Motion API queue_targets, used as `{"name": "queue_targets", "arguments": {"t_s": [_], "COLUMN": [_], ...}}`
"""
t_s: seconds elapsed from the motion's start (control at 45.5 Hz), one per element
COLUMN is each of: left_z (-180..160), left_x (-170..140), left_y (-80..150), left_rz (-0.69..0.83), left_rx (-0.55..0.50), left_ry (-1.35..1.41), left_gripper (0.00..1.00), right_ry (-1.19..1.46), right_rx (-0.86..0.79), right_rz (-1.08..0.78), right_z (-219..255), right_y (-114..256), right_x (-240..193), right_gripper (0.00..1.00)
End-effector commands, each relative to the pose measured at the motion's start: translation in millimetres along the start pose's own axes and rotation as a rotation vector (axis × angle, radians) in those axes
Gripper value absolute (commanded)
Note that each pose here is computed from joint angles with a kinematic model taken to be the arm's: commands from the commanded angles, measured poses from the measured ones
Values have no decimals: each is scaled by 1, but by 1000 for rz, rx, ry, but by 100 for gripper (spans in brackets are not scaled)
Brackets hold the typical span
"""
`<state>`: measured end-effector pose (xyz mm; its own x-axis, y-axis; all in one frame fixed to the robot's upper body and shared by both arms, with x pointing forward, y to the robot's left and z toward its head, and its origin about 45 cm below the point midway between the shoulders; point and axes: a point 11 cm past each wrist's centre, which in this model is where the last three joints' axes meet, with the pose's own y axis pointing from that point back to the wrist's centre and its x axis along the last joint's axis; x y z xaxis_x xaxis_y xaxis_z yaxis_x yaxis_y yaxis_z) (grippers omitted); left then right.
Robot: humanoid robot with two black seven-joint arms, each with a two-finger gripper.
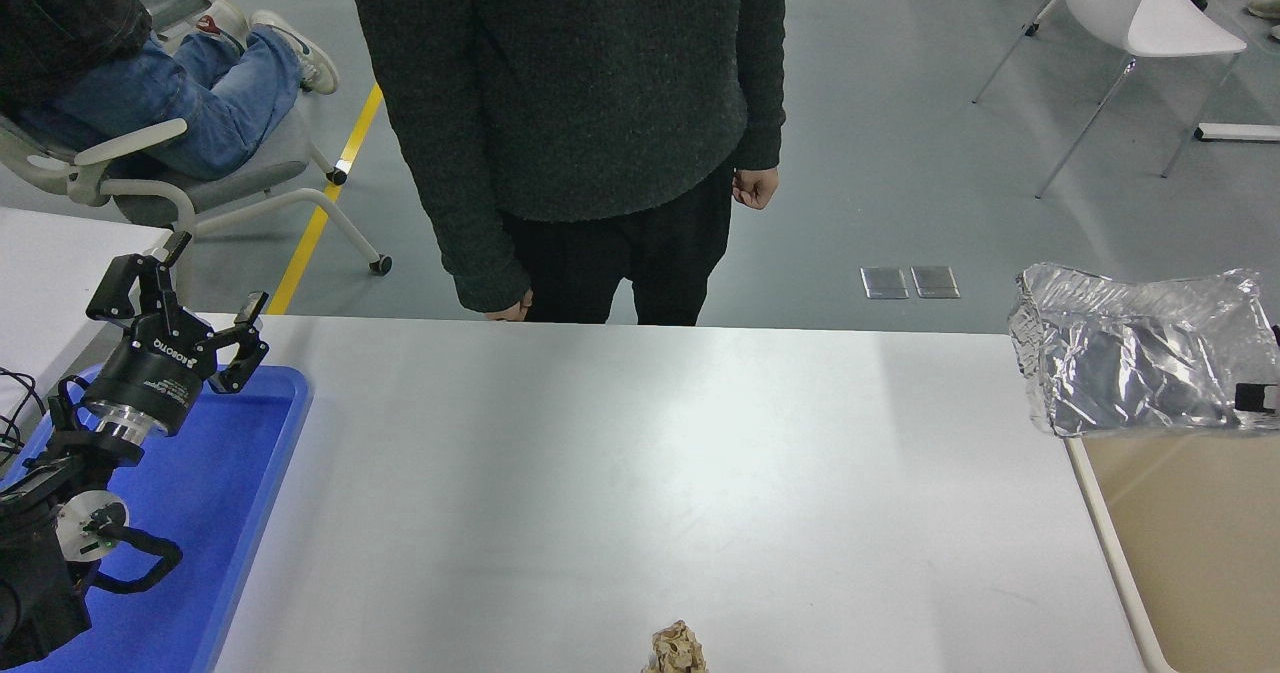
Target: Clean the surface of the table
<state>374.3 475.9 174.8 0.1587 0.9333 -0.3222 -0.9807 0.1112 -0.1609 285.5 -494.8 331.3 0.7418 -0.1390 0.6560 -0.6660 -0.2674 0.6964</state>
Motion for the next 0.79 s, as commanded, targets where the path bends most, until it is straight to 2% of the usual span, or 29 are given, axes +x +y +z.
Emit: {"name": "queue_targets", "arguments": {"t_s": [0.0, 0.418, 0.659, 0.769], "left_z": [0, 0, 0, 0], "left_x": [0, 0, 0, 0], "left_y": [0, 0, 0, 0], "left_rz": [0, 0, 0, 0], "left_rx": [0, 0, 0, 0], "left_ry": [0, 0, 0, 0], "left_gripper": [100, 100, 100, 100], "right_ry": [-1, -32, -74, -108], "right_rx": [0, 5, -50, -59], "right_rz": [4, 26, 99, 129], "right_z": [0, 1, 21, 29], "right_y": [1, 0, 12, -2], "right_x": [2, 6, 23, 33], "right_gripper": [0, 0, 0, 0]}}
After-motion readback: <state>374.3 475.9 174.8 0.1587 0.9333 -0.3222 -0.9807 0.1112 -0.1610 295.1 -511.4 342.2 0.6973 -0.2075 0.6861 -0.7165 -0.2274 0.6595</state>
